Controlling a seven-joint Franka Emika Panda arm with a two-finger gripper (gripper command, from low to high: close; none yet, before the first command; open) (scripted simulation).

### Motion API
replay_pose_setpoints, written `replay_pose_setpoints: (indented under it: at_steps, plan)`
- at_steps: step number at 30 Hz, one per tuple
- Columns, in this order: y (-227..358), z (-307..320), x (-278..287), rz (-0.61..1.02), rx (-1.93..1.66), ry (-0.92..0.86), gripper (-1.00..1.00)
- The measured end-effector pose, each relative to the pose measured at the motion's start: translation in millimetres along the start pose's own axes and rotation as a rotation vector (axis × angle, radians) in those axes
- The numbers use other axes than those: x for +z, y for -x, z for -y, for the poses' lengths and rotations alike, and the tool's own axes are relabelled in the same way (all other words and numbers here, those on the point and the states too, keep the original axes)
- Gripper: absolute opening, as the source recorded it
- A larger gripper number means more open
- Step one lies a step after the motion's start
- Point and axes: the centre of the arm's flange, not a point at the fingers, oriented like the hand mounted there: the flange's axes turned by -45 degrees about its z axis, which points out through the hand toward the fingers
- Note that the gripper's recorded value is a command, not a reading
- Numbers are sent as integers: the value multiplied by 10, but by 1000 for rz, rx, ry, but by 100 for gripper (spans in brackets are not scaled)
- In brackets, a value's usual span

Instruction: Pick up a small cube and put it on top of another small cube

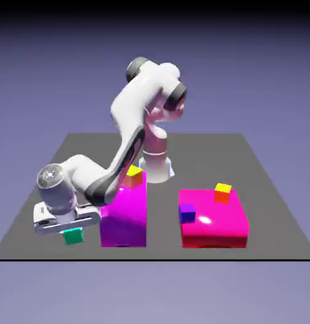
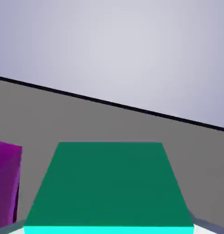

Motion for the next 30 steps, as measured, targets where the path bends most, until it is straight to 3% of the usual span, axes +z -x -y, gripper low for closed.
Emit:
replay_pose_setpoints:
  at_steps: [9, 14, 25, 30]
  plan:
    - [-17, 1093, -789, -66, -123, -27, -100]
    - [267, 1589, -1285, -64, -56, -16, -100]
    - [1139, 2099, -1923, 20, 341, 21, -100]
    - [1172, 2006, -1624, 48, 413, -2, -100]
